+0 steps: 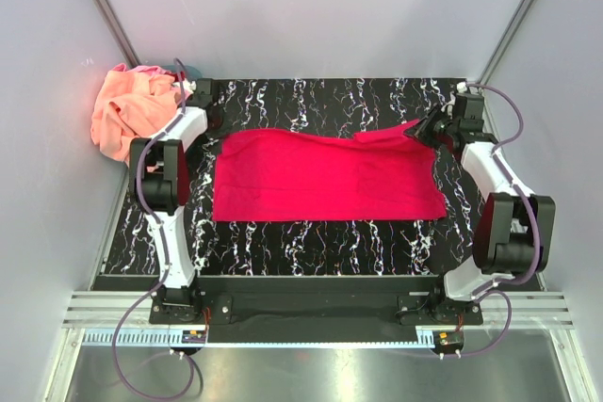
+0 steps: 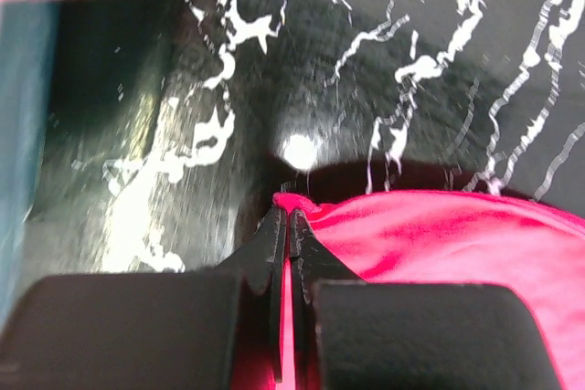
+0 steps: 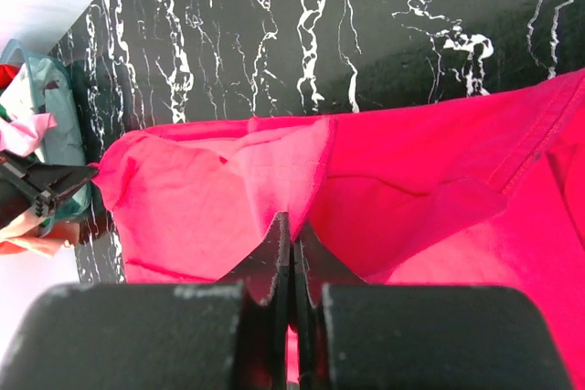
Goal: Fold and stack the t-shirts
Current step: Fold the tshirt
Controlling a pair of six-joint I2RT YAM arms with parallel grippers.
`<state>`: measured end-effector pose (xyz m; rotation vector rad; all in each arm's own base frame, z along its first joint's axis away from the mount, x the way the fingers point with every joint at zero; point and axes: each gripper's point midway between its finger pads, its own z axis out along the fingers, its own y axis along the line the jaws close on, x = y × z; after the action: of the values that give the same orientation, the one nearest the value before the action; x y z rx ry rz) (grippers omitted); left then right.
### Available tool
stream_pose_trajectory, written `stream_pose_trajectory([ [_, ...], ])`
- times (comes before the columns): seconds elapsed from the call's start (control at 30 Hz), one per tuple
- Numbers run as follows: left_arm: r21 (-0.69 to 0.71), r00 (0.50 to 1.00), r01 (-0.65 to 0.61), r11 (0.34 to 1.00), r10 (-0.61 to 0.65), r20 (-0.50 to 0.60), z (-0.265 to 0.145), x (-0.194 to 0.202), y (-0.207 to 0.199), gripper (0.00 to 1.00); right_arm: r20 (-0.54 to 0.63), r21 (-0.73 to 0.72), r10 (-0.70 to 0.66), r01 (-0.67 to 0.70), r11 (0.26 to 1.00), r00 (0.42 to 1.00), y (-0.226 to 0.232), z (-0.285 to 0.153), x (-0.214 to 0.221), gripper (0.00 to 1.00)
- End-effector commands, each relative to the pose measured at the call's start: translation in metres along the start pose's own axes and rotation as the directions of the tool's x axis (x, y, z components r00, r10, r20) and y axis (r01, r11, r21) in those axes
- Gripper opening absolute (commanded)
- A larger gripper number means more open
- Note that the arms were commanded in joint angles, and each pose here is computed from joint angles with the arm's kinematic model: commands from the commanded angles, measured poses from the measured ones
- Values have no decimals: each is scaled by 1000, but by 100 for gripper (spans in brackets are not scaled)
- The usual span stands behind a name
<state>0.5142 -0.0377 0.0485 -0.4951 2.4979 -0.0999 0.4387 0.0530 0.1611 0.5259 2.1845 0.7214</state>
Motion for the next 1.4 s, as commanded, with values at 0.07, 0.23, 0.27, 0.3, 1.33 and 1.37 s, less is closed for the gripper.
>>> stream_pose_trajectory([
  [0.07,65,990,-30,997,20,142,-40,-32,-12,0,78,32,-40,38,999,996,5,-28,-12,0],
  [0.23,48,988,-43,998,35,150,-51,-25,-4,0,108,101,-41,30,994,993,-7,-40,-15,0],
  [0.27,42,987,-49,998,42,155,-53,-25,-2,0,112,108,-40,27,994,993,-8,-43,-15,0],
  [0.3,31,985,-50,998,44,164,-56,-24,1,0,115,118,-38,25,993,993,-10,-44,-16,0],
  [1.33,-33,933,-270,962,270,238,-97,6,7,2,207,275,-7,-51,960,978,-45,-84,-10,0],
  [1.37,-36,932,-269,963,269,243,-98,7,9,2,203,281,-3,-55,958,979,-47,-83,-8,0],
])
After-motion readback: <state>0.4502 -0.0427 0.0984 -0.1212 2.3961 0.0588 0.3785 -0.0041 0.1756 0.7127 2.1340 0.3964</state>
